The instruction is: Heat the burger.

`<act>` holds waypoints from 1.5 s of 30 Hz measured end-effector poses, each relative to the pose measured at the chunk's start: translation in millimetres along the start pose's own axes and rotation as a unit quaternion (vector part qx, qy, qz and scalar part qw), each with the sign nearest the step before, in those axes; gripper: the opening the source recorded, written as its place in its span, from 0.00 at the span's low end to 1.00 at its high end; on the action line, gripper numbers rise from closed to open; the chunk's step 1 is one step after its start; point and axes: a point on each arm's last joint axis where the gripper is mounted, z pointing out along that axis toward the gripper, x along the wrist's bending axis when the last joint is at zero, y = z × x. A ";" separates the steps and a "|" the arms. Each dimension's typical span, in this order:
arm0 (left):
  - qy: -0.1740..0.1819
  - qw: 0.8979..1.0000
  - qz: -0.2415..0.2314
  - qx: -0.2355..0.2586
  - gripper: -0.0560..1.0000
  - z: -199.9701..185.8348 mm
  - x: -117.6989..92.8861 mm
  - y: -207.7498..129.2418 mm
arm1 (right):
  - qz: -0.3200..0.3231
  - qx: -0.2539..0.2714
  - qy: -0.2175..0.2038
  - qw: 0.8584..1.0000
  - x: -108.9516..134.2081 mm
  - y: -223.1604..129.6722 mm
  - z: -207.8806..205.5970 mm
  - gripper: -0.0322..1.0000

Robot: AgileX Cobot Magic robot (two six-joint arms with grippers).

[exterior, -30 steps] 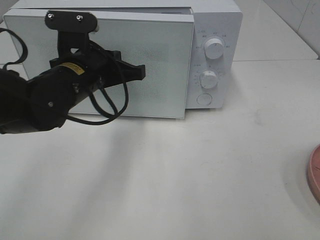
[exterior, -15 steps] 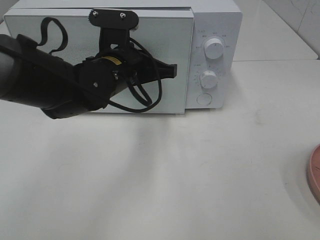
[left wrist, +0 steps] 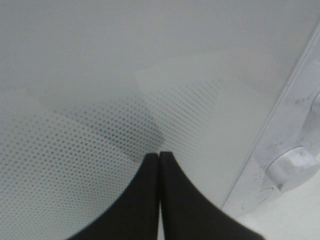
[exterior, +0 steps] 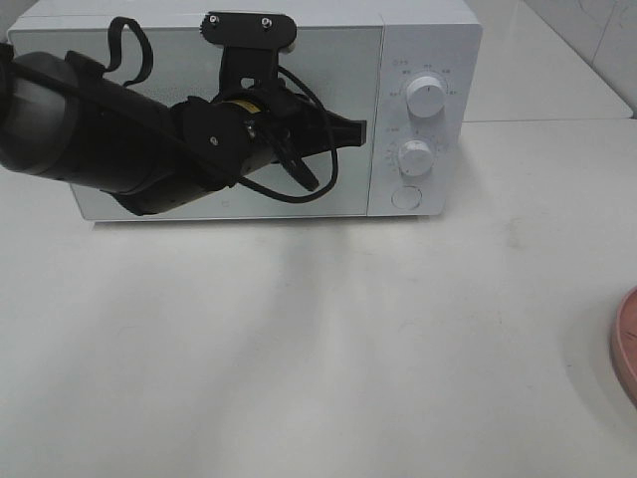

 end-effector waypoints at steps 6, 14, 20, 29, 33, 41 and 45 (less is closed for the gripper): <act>-0.011 1.000 -0.005 0.026 0.05 -0.6 -1.9 0.0 | 0.000 0.000 0.000 1.000 0.0 0.0 0.0 0.76; -0.072 0.992 -0.019 0.105 0.08 -14.0 -12.7 3.5 | 0.000 0.000 0.000 1.000 0.0 0.0 0.0 0.76; -0.131 0.973 -0.019 0.187 0.53 -28.0 -23.0 -0.2 | 0.000 0.000 0.000 1.000 0.0 0.0 0.0 0.76; -0.214 0.917 0.011 0.338 0.98 -47.6 -33.3 -22.8 | 0.000 0.000 0.000 1.000 0.0 0.0 0.0 0.76; -0.244 0.875 0.011 0.417 0.98 -58.9 -29.9 -31.5 | 0.000 0.000 0.000 1.000 0.0 0.0 0.0 0.76; -0.229 0.839 -0.015 0.493 0.98 -66.8 -13.9 -35.4 | 0.000 0.000 0.000 1.000 0.0 0.0 0.0 0.76; -0.194 0.835 0.007 0.515 0.98 -77.7 -1.4 -25.5 | 0.000 0.000 0.000 1.000 0.0 0.0 0.0 0.76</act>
